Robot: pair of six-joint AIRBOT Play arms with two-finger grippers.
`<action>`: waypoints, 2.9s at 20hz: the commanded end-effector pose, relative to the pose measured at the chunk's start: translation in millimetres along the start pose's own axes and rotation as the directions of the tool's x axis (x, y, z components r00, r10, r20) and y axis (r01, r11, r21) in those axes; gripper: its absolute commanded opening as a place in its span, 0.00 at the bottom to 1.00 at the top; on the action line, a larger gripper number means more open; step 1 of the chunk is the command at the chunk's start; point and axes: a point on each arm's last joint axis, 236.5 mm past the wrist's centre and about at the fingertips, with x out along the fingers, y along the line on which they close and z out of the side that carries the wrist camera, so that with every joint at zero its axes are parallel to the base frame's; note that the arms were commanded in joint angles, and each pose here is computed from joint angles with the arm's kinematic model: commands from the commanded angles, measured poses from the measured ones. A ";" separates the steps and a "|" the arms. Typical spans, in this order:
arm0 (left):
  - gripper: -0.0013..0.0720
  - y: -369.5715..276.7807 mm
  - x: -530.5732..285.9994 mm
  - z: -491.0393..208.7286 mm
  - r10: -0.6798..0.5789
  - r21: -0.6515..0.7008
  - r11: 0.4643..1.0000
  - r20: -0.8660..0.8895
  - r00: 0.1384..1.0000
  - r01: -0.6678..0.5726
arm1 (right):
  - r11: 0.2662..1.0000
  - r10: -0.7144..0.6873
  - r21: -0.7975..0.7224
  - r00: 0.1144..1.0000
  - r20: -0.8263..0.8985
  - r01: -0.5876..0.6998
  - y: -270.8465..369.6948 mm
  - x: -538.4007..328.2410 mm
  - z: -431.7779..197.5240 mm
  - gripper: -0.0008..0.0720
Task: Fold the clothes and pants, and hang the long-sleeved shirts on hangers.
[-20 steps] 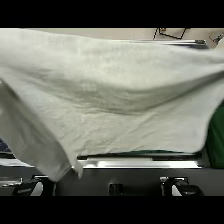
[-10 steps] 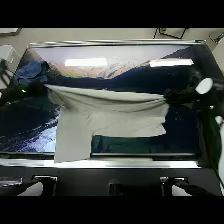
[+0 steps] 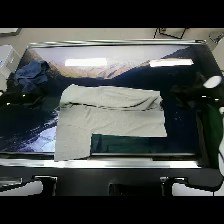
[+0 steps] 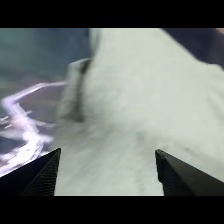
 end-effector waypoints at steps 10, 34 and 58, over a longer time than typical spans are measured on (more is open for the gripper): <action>0.71 62.0 53.4 -131.8 -0.054 -0.108 0.994 -0.402 0.914 0.011 | 0.995 -0.066 0.042 0.893 -0.446 0.094 -83.3 -3.6 -109.2 0.85; 0.06 14.0 55.5 -121.1 -0.095 -0.040 0.995 -0.338 0.937 0.087 | 0.999 -0.012 -0.052 0.890 -0.456 -0.013 -54.0 84.3 -158.0 0.52; 0.05 -358.1 -573.9 -124.5 -0.713 0.732 0.616 0.675 0.189 -0.292 | 0.844 0.403 -0.402 0.074 0.912 0.356 125.0 -576.0 -152.2 0.07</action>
